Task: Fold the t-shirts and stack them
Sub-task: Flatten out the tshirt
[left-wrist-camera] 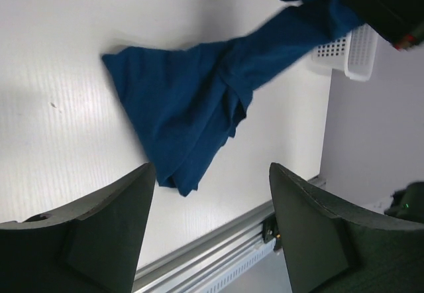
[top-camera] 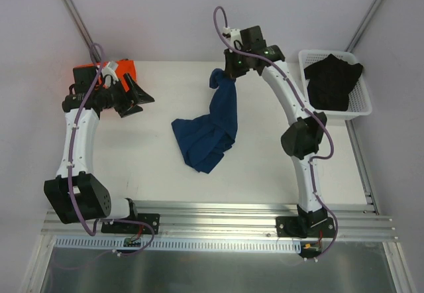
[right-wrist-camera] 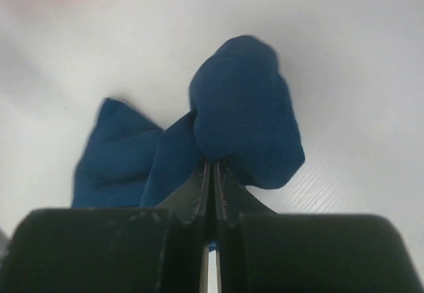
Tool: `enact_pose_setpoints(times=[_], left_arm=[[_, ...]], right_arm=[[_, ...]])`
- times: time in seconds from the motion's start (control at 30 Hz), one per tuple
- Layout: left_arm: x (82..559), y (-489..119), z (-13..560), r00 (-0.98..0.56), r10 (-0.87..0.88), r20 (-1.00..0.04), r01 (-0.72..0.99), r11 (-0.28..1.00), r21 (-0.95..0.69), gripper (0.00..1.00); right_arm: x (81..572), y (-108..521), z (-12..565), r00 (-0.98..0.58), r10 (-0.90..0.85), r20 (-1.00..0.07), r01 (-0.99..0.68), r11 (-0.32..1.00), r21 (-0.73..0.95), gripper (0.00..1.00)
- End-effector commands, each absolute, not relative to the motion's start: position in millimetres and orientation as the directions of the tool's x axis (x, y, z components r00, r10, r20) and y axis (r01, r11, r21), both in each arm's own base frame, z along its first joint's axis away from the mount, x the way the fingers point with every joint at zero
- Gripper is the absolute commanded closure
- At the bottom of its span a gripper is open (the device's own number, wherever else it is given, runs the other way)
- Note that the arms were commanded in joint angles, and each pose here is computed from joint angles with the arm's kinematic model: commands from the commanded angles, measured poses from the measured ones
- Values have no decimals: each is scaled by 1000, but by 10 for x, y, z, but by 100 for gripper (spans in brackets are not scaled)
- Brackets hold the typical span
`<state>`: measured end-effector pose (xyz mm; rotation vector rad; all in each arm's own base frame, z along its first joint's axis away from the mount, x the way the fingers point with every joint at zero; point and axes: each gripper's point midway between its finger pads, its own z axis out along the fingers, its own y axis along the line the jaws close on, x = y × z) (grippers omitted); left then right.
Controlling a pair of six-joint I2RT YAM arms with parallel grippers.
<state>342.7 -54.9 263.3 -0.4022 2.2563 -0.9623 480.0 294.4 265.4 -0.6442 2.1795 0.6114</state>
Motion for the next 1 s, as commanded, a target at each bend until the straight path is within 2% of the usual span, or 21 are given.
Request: enact_pose_setpoints(times=[0.0,0.17,0.3,0.33,0.5,0.53,0.6,0.63,0.73,0.77,0.8,0.9,0.97], left_arm=[[3278,-753,2725,-763,-467,-447,32,664,-747,30],[3216,-821,2740,-770,-439,-464,68,666,-743,30],[3111,-963,2618,-809,-411,-420,71,642,-764,31],[3081,-1015,2596,-818,-400,-412,74,638,-767,31],[3086,-1067,2542,-832,-387,-396,68,638,-767,31],[3113,-1051,2549,-829,-389,-403,68,644,-762,32],[3172,-1042,2622,-820,-387,-422,84,647,-758,31],[3186,-1045,2650,-817,-385,-429,92,648,-756,31],[3270,-1025,2713,-808,-383,-447,104,654,-749,30],[3292,-1019,2740,-804,-384,-454,108,657,-747,30],[3307,-1021,2727,-808,-383,-448,105,654,-749,30],[3335,-1022,2706,-813,-385,-437,97,651,-753,30],[3353,-1021,2705,-814,-386,-435,95,650,-754,30]], right_arm=[[5054,2910,2521,-525,-307,-794,-600,795,89,100],[5281,2409,2350,-550,-341,-762,-497,867,-28,99],[5352,1954,2194,-605,-345,-718,-424,902,-76,99],[5379,1733,2165,-622,-350,-700,-366,921,-135,99],[5088,1409,1948,-692,-423,-585,-370,904,-216,99],[4903,1377,1749,-734,-435,-521,-396,898,-192,92],[4637,1379,1761,-760,-426,-492,-415,899,-137,71],[4439,1413,1690,-785,-422,-453,-435,897,-81,55],[3922,1498,1552,-844,-394,-363,-444,894,61,36],[3834,1508,1533,-853,-389,-348,-441,894,81,35],[3826,1517,1657,-851,-364,-379,-423,902,83,35],[4073,1511,1907,-810,-351,-471,-418,907,43,36],[4269,1489,1908,-800,-343,-492,-403,915,19,37]])
